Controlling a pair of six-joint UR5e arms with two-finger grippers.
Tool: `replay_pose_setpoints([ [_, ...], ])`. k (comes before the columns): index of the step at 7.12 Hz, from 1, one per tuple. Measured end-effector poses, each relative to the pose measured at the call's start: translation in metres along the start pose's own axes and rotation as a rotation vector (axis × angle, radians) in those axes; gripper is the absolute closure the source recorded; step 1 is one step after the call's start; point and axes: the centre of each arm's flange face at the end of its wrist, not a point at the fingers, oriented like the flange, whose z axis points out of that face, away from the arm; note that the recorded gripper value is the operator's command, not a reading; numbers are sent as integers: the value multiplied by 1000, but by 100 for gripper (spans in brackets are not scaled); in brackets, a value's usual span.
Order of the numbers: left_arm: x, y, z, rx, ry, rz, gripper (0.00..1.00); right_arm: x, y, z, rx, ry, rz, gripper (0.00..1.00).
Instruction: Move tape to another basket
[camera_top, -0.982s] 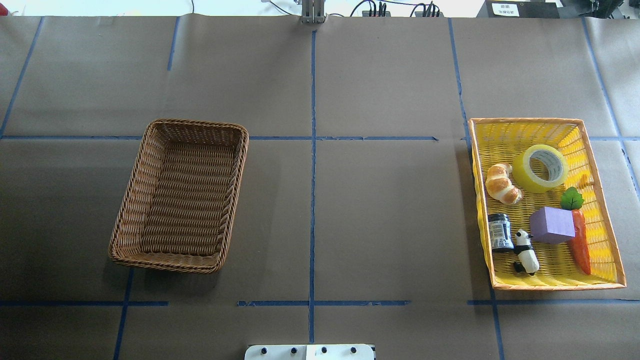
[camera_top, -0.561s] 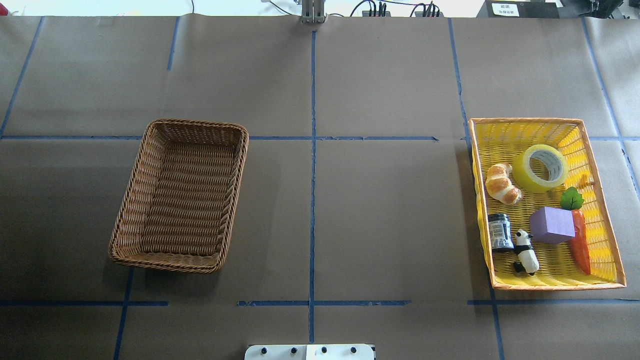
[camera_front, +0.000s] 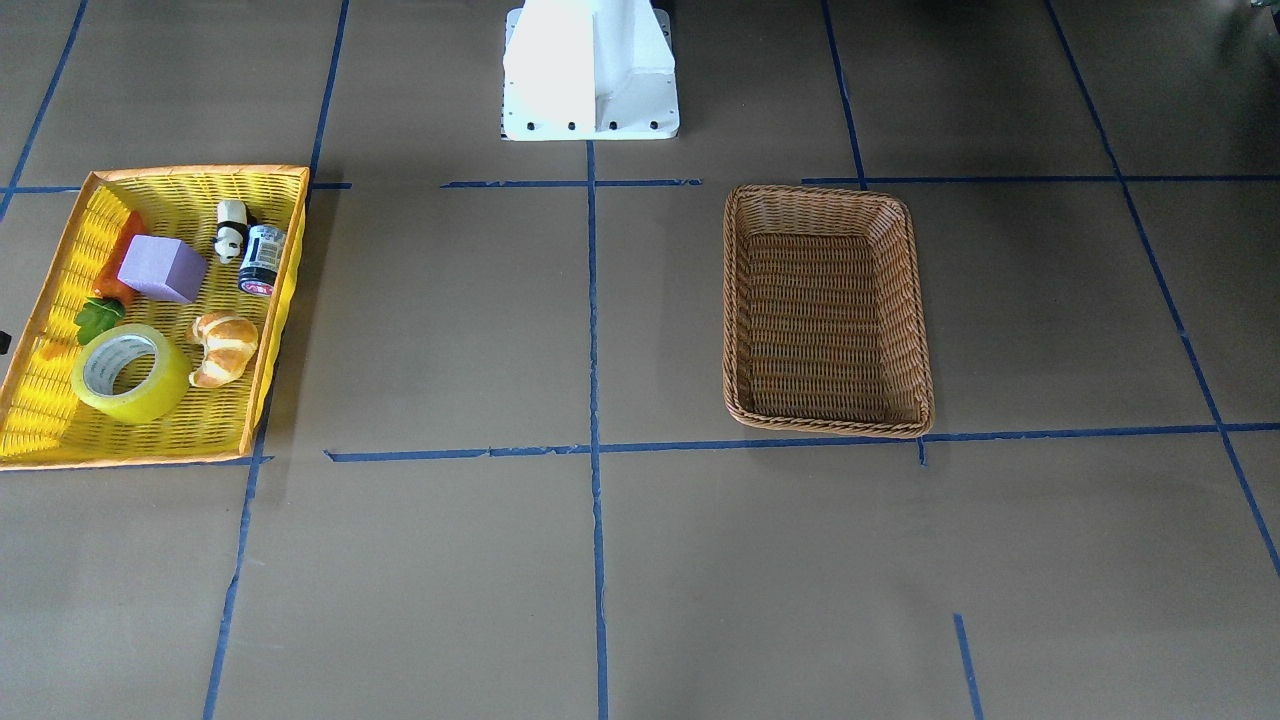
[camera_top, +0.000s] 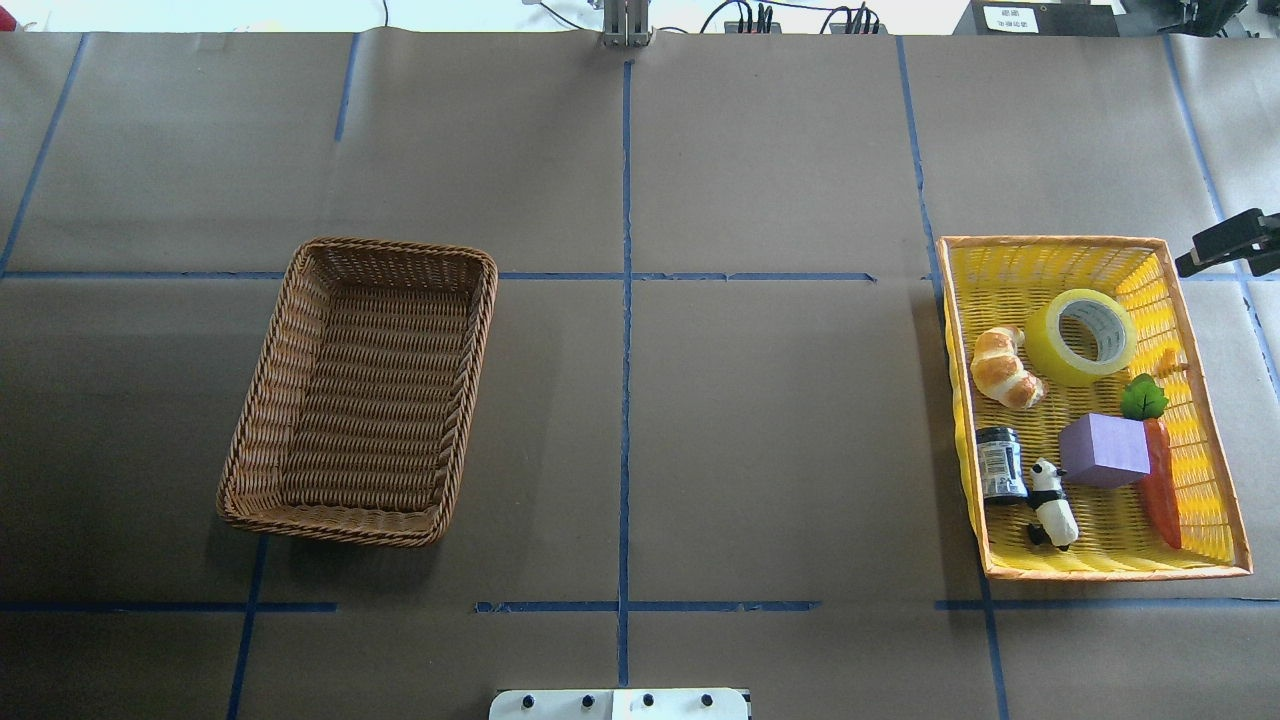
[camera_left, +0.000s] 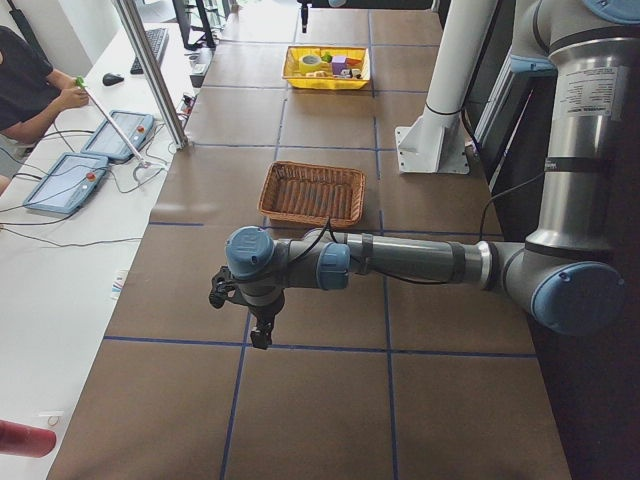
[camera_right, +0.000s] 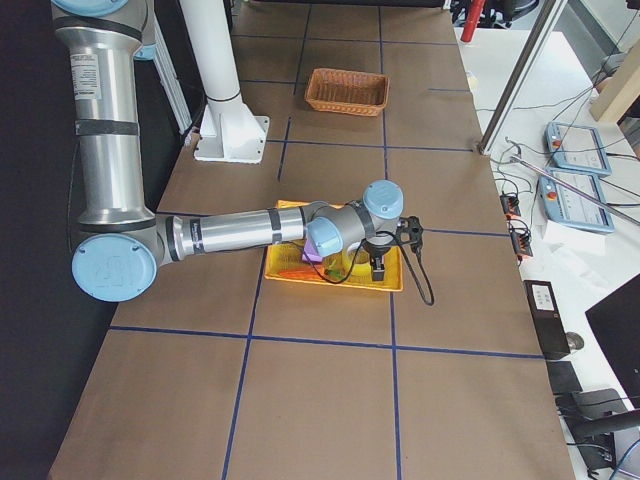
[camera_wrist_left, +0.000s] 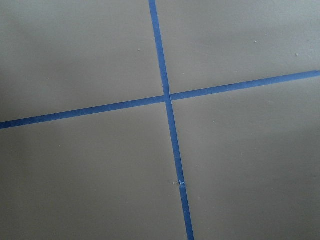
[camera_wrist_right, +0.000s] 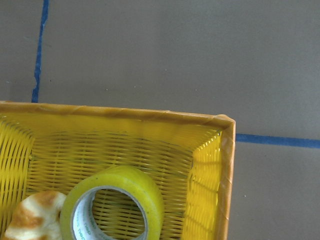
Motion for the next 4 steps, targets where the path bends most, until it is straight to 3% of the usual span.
replay_pose_setpoints([
  [4, 0, 0, 1, -1, 1, 2, 0, -16, -6, 80, -3, 22, -37, 0],
])
